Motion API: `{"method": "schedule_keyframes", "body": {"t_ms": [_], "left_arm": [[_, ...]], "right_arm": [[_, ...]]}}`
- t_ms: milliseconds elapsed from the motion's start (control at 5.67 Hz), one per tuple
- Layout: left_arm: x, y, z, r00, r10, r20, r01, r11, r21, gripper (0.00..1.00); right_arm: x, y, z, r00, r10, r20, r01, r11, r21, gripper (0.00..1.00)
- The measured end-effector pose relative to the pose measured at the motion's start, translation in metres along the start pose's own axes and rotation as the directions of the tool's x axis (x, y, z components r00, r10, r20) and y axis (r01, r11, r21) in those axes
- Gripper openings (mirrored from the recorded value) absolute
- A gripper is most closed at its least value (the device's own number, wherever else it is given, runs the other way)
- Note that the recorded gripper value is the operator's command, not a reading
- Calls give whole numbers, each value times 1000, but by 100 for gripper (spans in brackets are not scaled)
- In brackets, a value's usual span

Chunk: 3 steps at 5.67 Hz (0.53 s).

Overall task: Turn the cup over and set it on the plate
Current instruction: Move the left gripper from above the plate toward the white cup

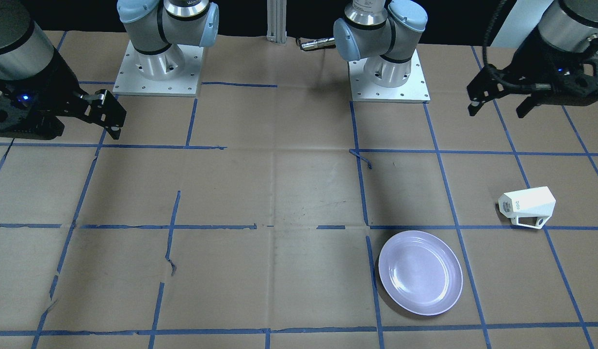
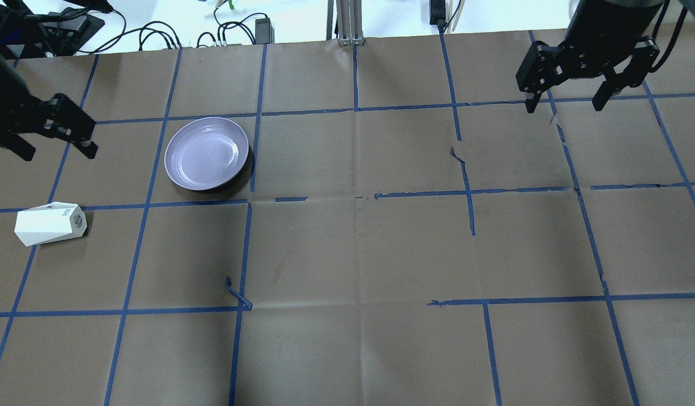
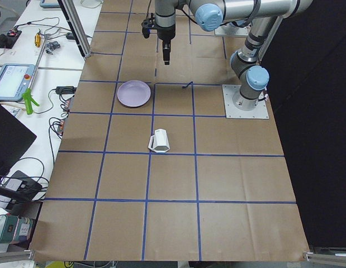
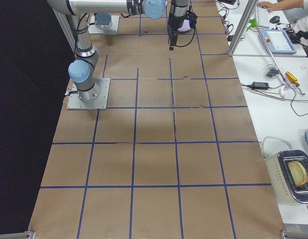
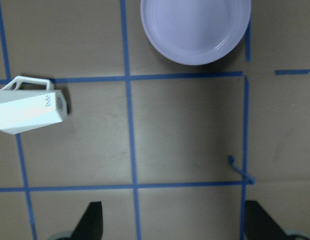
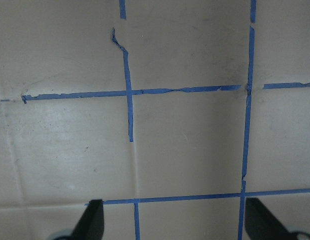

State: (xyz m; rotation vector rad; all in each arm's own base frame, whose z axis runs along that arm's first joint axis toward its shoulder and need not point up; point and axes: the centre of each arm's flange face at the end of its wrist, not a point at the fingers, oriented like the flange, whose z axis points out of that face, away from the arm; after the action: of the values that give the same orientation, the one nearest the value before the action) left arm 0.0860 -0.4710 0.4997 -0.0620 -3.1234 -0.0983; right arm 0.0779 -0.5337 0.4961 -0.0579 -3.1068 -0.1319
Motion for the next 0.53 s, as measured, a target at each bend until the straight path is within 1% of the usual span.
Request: {"method": "schedule_keyframes", "body": {"t_ms": [176, 353, 529], "left_arm": [[-76, 7, 12, 1000, 9, -21, -9, 1000, -5, 98], [-143, 5, 31, 999, -12, -31, 12, 1000, 9, 98], [-196, 1, 56, 997, -48, -54, 49, 999, 14, 98]], "right_arm": [[0, 0, 0, 1000, 0, 0, 0, 1000, 0, 100], [0, 0, 0, 1000, 0, 0, 0, 1000, 0, 100], [0, 0, 0, 1000, 0, 0, 0, 1000, 0, 100]]}}
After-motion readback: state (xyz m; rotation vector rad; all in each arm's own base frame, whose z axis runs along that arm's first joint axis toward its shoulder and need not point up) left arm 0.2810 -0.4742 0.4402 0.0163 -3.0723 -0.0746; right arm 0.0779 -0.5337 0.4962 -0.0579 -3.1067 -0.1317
